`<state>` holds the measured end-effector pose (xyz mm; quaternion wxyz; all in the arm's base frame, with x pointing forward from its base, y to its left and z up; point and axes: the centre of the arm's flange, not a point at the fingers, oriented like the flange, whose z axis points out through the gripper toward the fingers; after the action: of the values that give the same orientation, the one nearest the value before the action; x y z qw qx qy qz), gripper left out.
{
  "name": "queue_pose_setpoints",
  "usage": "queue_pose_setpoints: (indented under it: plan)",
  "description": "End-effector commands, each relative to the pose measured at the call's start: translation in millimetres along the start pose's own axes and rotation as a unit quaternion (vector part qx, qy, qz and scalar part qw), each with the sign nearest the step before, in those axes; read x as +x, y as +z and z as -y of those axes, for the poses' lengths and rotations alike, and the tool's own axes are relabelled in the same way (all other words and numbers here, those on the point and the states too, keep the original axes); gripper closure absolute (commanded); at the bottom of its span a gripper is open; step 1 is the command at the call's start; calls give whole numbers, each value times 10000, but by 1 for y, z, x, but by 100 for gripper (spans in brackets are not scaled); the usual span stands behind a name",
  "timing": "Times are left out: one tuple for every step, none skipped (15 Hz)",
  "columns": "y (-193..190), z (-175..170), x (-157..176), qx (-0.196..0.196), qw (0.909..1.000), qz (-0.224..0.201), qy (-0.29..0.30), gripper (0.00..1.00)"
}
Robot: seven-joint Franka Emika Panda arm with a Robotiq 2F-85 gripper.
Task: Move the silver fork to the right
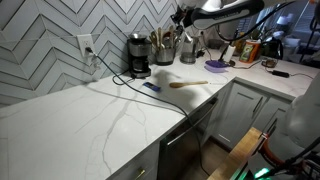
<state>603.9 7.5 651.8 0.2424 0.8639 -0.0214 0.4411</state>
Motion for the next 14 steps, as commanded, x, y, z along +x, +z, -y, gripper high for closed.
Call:
queue_pose_setpoints:
  plan:
    - [36,-25,-23,-277,9965,737,288,93]
    - [47,-35,-32,-407,9939,940,415,93]
    - [56,-46,-40,-526,9907,1131,538,93]
    - [62,-58,-46,-656,9871,1303,663,93]
    - [68,-67,-53,-761,9835,1449,773,93]
    - [72,-77,-59,-869,9792,1610,883,93]
    - [75,-86,-66,-964,9748,1757,981,93]
    - [77,-92,-72,-1043,9711,1874,1048,93]
    - [77,-97,-80,-1114,9689,1909,1113,93]
    - [74,-99,-82,-1253,9672,1901,1127,93]
    - [69,-97,-82,-1216,9683,1885,1099,93]
    - [65,-94,-77,-1171,9693,1835,1141,93]
    - [62,-87,-71,-1157,9730,1660,1108,93]
    - [77,-95,-70,-1142,9718,1781,1045,71]
